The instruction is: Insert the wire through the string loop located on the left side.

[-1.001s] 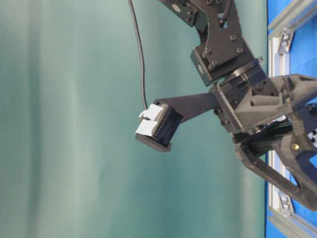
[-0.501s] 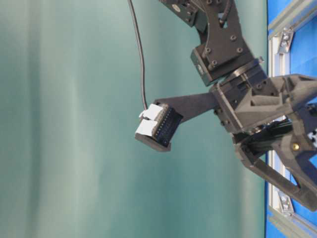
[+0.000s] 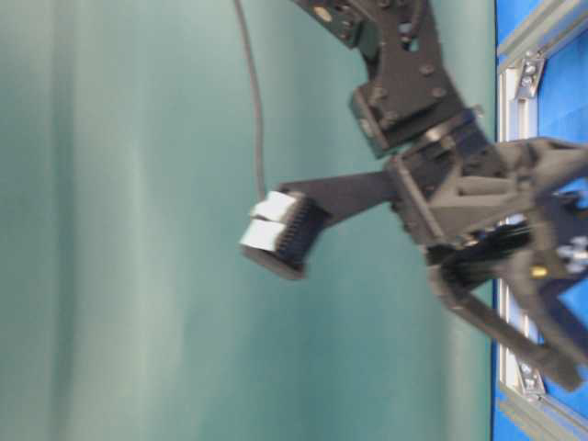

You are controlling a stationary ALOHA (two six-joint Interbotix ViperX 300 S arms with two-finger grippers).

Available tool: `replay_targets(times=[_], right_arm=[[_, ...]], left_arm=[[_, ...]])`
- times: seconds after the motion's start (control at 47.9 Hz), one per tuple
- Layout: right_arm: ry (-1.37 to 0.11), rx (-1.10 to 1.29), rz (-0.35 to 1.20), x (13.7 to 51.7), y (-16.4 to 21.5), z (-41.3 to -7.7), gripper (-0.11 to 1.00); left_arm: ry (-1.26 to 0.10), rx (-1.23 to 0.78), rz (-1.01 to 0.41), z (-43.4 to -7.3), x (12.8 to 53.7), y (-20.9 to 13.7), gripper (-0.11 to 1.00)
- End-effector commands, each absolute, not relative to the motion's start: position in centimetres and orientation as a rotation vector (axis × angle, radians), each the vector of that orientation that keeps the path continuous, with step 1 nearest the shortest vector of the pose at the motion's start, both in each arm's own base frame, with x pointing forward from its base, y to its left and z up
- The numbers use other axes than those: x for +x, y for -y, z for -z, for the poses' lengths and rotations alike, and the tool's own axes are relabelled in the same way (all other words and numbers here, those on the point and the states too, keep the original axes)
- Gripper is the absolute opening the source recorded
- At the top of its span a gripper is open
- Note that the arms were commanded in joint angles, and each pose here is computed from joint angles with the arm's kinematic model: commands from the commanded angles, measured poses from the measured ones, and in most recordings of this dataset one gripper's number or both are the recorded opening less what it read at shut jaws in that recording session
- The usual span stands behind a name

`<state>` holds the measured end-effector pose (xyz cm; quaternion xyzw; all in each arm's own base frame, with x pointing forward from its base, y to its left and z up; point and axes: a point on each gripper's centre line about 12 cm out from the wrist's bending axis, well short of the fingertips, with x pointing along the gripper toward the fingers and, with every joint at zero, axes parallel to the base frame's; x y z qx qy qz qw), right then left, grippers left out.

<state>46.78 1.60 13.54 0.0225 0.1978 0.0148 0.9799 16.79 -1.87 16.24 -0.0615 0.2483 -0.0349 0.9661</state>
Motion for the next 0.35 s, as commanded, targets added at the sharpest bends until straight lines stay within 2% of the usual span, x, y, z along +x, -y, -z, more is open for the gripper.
replay_targets(times=[0.0, 0.334], right_arm=[[-0.312, 0.045, -0.034, 46.9, -1.7, -17.6, 0.88], [-0.271, 0.046, -0.026, 45.9, -1.3, -22.2, 0.88]], left_arm=[[-0.450, -0.130, 0.071, -17.6, 17.1, 1.9, 0.79], [-0.321, -0.134, 0.082, -20.6, 16.7, 1.8, 0.79]])
